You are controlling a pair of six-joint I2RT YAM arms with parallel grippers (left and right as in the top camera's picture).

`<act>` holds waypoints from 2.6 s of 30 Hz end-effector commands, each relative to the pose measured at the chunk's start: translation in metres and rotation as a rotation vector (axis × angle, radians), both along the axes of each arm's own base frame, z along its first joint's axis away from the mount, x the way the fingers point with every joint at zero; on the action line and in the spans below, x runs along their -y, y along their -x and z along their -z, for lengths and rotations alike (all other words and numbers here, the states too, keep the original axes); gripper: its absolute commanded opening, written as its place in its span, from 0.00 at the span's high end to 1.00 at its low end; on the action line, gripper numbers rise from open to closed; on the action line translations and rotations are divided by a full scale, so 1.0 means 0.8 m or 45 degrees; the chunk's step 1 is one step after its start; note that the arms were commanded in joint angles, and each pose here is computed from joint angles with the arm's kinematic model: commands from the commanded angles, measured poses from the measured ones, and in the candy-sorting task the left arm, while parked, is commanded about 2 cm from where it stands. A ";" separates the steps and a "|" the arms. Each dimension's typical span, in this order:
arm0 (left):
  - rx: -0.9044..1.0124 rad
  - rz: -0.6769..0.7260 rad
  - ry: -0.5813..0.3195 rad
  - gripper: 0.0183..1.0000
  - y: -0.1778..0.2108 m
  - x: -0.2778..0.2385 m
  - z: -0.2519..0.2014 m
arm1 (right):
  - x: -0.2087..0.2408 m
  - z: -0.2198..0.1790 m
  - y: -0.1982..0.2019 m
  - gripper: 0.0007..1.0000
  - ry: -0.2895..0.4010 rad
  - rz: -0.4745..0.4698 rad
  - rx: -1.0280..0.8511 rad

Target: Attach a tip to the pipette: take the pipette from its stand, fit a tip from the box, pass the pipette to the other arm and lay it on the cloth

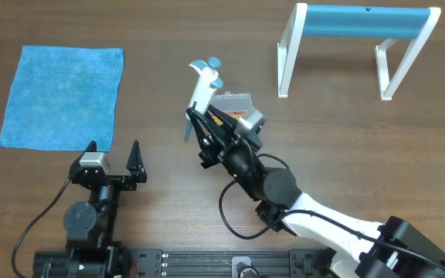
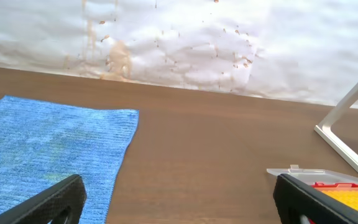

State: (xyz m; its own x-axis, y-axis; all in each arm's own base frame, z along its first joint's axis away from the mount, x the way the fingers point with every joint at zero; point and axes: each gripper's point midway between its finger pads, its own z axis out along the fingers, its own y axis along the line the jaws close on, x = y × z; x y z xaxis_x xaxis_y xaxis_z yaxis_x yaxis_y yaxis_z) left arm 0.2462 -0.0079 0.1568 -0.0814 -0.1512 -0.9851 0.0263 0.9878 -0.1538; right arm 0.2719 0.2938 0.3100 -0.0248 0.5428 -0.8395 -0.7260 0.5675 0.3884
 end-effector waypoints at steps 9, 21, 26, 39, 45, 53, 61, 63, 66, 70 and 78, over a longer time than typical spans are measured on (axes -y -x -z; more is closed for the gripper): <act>-0.089 0.108 0.920 0.02 0.003 0.030 -0.002 | 0.018 0.016 -0.025 0.93 -0.530 -0.083 -0.528; -0.141 0.265 1.189 0.02 0.009 0.057 -0.017 | -0.028 0.048 0.005 0.93 -0.279 -0.377 -0.609; -0.265 0.602 1.139 0.02 0.029 0.097 -0.028 | -0.040 0.059 0.052 0.93 -0.059 -0.868 -0.640; -0.467 1.356 0.943 0.02 0.061 0.149 -0.129 | -0.039 0.103 0.090 0.93 0.107 -1.142 -0.872; -0.451 1.346 1.009 0.02 0.041 0.167 -0.130 | -0.047 0.087 0.113 0.93 0.090 -1.251 -0.850; -0.453 1.370 1.029 0.23 0.024 0.188 -0.120 | -0.046 0.088 0.119 0.93 0.100 -1.286 -0.865; -0.446 1.353 1.036 0.99 0.018 0.187 -0.119 | -0.046 0.090 0.124 0.93 0.111 -1.310 -0.883; -0.446 1.354 1.036 0.99 0.018 0.187 -0.119 | -0.046 0.090 0.124 0.63 0.111 -1.310 -0.883; -0.449 1.353 1.037 0.99 0.018 0.187 -0.118 | -0.045 0.090 0.119 0.30 0.103 -1.292 -0.881; -0.393 1.350 0.976 0.99 0.016 0.185 -0.119 | -0.013 0.093 0.090 0.30 0.114 -1.251 -0.874; -0.332 1.147 0.939 0.99 -0.019 0.120 -0.104 | 0.086 0.107 0.015 0.30 0.071 -1.050 -0.916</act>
